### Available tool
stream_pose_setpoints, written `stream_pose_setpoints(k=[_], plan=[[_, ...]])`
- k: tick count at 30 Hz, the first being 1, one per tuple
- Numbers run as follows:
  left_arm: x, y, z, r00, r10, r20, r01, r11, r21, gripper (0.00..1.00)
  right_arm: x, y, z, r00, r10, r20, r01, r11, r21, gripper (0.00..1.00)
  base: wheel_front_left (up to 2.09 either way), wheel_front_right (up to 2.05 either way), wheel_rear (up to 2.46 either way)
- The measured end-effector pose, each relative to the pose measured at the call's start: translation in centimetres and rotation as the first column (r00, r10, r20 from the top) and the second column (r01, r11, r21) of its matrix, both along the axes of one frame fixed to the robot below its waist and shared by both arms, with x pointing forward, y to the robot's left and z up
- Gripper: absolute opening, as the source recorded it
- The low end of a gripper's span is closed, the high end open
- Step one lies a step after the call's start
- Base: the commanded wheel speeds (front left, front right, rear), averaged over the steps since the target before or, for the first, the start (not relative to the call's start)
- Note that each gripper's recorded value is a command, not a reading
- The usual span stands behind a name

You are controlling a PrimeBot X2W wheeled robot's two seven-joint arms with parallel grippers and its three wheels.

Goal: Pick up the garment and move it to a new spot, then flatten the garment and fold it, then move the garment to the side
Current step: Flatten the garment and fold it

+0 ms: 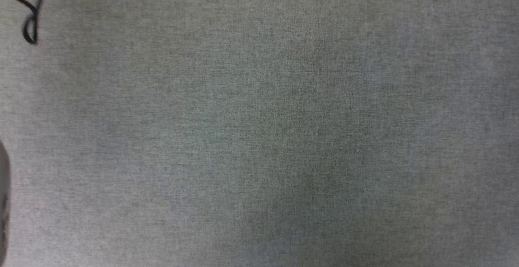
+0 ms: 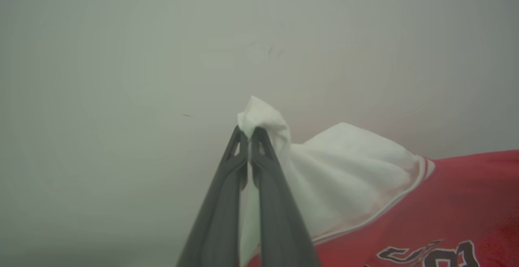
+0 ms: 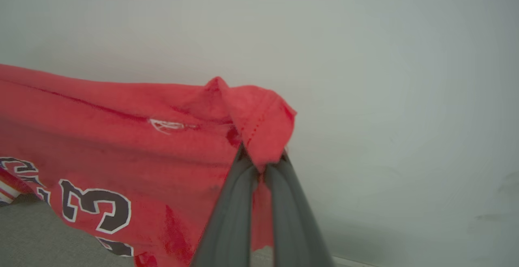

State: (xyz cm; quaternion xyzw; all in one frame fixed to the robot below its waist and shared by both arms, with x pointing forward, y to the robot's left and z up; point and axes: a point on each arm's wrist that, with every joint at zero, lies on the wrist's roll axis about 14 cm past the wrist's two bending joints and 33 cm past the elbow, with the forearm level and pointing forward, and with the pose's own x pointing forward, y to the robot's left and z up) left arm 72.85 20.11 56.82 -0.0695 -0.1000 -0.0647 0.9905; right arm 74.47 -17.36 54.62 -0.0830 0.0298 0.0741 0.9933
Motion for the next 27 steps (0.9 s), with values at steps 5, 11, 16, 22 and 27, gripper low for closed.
stream_pose_setpoints(k=[5, 11, 16, 22, 27], plan=[[-2.5, 0.4, -3.5, 0.996, -0.001, -0.09, -0.004, 0.998, -0.055, 0.0, -2.2, 0.0, -3.7, 0.995, 0.001, -0.099, 0.0, 1.0, 0.009, 0.0, 0.0, 0.0, 0.0], [-8.2, 2.0, -7.1, 0.979, 0.014, -0.206, -0.039, 0.993, -0.116, 0.0, -7.7, 0.3, -7.7, 0.974, 0.021, -0.227, -0.01, 0.999, 0.05, 0.0, 0.0, 0.0, 0.0], [-14.4, 3.0, -9.0, 0.959, 0.025, -0.284, -0.07, 0.986, -0.149, 0.0, -13.5, 0.5, -9.1, 0.954, 0.043, -0.297, -0.017, 0.996, 0.091, 0.0, 0.0, 0.0, 0.0], [-21.6, 3.5, -9.6, 0.944, 0.034, -0.327, -0.095, 0.98, -0.173, 0.0, -20.9, -0.3, -9.8, 0.936, 0.054, -0.348, -0.016, 0.994, 0.112, 0.0, 0.0, 0.0, 0.0], [-28.2, 3.7, -10.6, 0.926, 0.051, -0.375, -0.127, 0.975, -0.18, 0.0, -26.9, -1.0, -9.9, 0.926, 0.052, -0.373, 0.001, 0.99, 0.142, 0.0, 0.0, 0.0, 0.0]])
